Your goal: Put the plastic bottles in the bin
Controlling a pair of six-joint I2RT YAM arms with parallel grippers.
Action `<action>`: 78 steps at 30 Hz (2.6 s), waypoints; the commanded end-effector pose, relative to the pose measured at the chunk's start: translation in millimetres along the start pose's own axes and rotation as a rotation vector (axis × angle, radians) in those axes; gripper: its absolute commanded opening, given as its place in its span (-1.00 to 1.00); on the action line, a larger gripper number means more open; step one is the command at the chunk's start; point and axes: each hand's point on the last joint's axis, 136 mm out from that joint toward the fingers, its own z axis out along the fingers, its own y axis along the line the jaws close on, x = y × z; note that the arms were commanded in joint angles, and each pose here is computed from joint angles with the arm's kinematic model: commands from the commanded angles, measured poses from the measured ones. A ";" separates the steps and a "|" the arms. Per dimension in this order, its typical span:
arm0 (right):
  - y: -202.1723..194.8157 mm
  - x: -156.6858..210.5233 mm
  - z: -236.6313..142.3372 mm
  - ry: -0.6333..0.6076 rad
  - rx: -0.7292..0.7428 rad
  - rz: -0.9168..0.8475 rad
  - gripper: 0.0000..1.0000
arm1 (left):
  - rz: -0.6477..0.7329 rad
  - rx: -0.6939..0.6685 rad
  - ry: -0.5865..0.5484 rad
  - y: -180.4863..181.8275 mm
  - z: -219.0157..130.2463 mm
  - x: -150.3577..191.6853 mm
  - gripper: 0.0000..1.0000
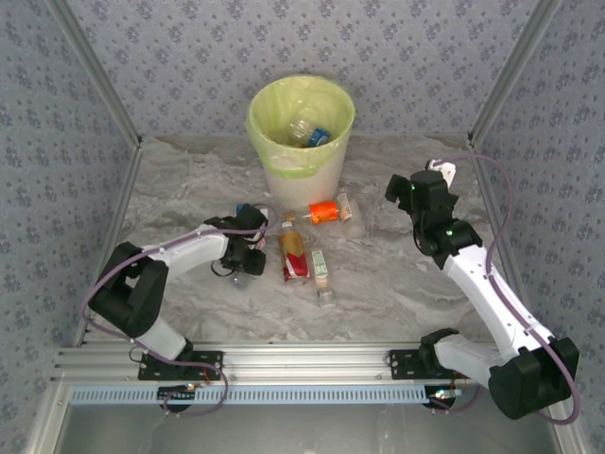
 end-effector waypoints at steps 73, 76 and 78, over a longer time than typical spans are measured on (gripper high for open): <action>-19.9 2.0 -30.9 -0.016 -0.020 0.075 1.00 | -0.044 0.260 -0.947 -68.3 -315.1 -332.9 0.99; -18.3 1.8 -29.2 -0.017 -0.025 0.069 1.00 | -0.029 0.301 -0.995 -69.9 -333.9 -324.5 0.99; -14.2 1.8 -27.1 -0.016 -0.044 0.054 1.00 | -0.022 0.324 -1.023 -70.2 -342.7 -315.9 0.99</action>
